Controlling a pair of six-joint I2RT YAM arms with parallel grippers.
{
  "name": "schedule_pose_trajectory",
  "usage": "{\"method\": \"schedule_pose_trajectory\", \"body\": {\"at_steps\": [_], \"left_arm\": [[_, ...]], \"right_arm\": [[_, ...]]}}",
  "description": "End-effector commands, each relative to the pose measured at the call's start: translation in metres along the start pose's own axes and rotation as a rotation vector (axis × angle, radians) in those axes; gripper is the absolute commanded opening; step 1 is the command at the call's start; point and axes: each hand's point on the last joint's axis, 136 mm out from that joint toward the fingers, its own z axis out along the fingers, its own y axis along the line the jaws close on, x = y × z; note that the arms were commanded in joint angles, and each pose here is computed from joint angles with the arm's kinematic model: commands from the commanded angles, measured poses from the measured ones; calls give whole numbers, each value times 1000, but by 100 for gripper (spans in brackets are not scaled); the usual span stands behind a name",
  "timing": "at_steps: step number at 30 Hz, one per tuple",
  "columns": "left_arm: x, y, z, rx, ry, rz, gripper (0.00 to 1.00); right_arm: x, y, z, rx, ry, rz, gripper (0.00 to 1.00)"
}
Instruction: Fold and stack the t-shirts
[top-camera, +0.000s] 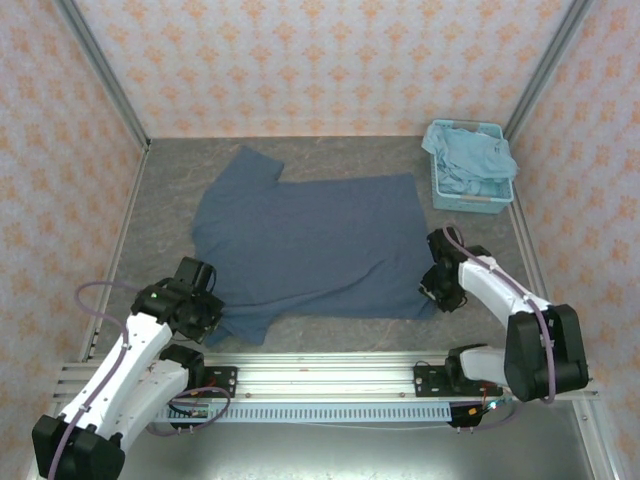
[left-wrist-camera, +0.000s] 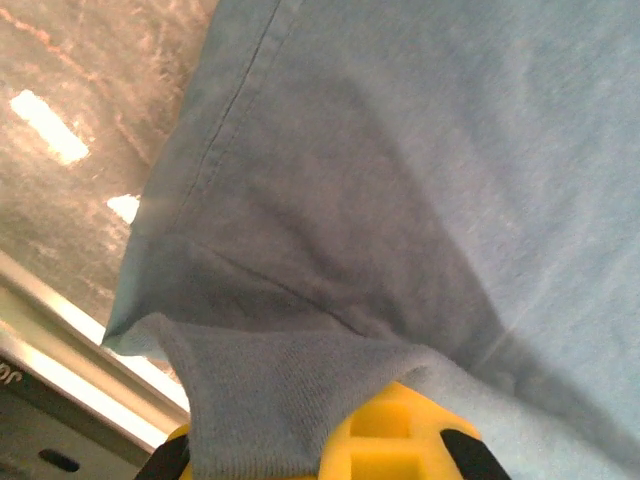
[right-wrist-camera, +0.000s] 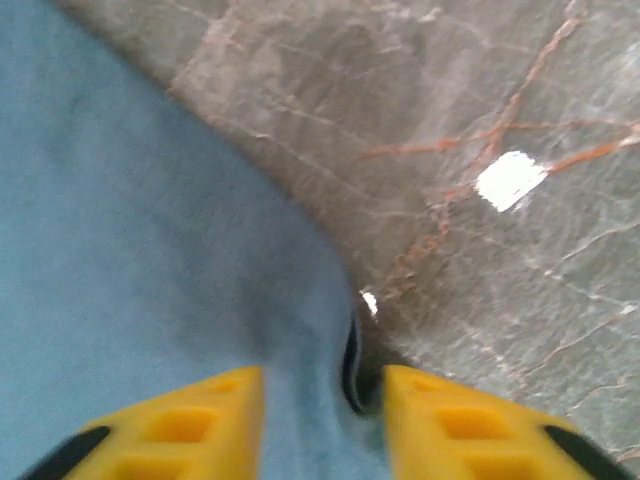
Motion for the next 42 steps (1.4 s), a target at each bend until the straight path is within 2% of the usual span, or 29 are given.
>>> {"method": "schedule_pose_trajectory", "body": {"at_steps": [1, 5, 7, 13, 20, 24, 28, 32, 35, 42], "left_arm": [[8, 24, 1, -99, 30, 8, 0], [8, 25, 2, -98, 31, -5, 0], [7, 24, 3, -95, 27, -9, 0], [8, 21, 5, -95, 36, -8, 0], [9, 21, 6, -99, 41, -1, 0], [9, 17, 5, -86, 48, 1, 0], [11, 12, 3, -83, 60, 17, 0], [15, 11, -1, -80, 79, 24, 0], [19, 7, -5, -73, 94, 24, 0], [11, -24, -26, -14, 55, 49, 0]], "right_arm": [[-4, -29, -11, 130, -43, 46, 50], [1, -42, -24, 133, -65, 98, 54], [9, -43, -21, 111, -35, 114, 54], [19, -18, -4, -43, 19, 115, 44], [15, -28, 8, 31, 11, 111, 34], [13, -32, 16, 109, 38, 101, 24], [13, -30, 16, 130, 57, 99, 0], [5, -28, -8, 100, 3, 100, 0], [7, -28, -23, 85, 10, 94, 0], [9, -24, -41, 53, 19, 85, 0]]}}
